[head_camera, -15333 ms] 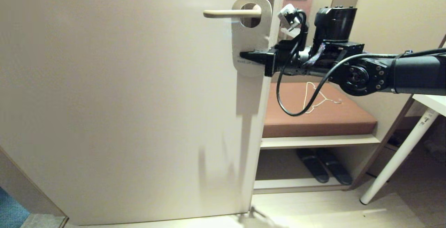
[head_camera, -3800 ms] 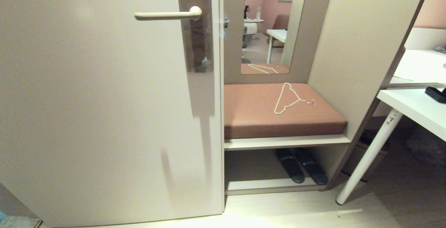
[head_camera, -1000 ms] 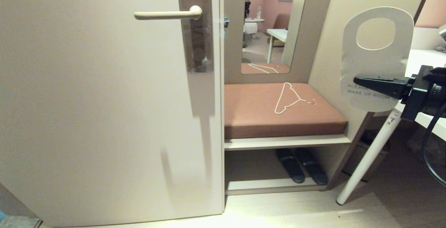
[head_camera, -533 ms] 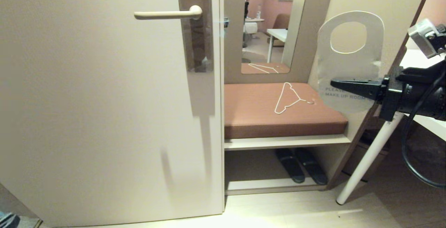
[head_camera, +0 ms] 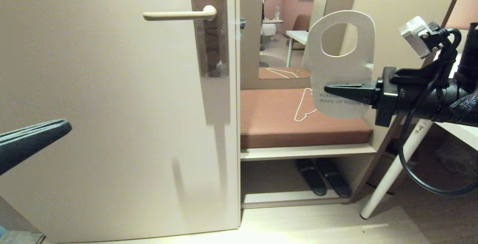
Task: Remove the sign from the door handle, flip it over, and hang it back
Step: Hand it to the other hand
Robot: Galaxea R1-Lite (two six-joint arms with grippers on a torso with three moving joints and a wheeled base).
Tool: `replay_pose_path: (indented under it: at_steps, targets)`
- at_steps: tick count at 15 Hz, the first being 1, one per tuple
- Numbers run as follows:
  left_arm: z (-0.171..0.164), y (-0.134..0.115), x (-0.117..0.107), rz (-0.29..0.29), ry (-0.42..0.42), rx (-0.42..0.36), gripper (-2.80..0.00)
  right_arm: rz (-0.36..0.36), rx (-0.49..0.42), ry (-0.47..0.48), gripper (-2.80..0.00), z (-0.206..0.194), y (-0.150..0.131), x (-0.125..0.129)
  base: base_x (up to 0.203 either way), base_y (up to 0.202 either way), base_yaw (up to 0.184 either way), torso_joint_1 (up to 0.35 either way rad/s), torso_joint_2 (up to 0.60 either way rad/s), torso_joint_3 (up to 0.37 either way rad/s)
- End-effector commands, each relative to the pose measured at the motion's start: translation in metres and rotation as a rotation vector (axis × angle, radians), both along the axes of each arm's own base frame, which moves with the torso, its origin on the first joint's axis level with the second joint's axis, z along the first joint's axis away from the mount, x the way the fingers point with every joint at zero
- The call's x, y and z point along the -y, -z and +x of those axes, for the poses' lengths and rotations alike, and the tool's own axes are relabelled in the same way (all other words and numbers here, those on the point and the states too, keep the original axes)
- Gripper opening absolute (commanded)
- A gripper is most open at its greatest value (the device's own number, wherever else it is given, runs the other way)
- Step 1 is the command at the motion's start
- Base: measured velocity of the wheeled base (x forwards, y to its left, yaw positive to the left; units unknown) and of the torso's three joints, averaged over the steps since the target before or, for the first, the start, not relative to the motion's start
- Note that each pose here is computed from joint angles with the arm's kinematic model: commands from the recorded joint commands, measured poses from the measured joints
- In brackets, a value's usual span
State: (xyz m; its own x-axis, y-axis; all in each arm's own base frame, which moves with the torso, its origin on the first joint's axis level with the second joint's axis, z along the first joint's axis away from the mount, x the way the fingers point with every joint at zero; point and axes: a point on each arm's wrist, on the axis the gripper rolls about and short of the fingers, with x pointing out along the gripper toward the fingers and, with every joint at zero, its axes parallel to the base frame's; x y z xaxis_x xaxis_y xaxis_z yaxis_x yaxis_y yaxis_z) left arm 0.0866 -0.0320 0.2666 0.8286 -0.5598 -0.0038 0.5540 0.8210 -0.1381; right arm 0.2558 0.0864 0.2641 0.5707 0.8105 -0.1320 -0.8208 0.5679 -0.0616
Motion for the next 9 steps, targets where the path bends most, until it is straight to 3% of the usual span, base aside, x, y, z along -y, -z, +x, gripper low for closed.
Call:
replay_pose_path:
  at_steps: [1, 5, 9]
  targets:
    - [0.037, -0.001, 0.012, 0.005, 0.059, -0.079, -2.8, 0.001, 0.001, -0.03, -2.8, 0.006, 0.001, -0.009, 0.0, 0.0, 0.0, 0.0, 0.0, 0.0]
    - [0.079, -0.001, 0.026, -0.024, 0.142, -0.061, -2.8, 0.009, 0.016, -0.089, -2.8, 0.015, -0.003, -0.028, 0.0, 0.0, 0.0, 0.0, 0.0, 0.0]
    - [0.106, 0.002, 0.036, -0.055, 0.274, -0.058, -2.8, 0.019, 0.0, -0.215, -2.8, 0.012, 0.001, -0.044, 0.0, 0.0, 0.0, 0.0, 0.0, 0.0]
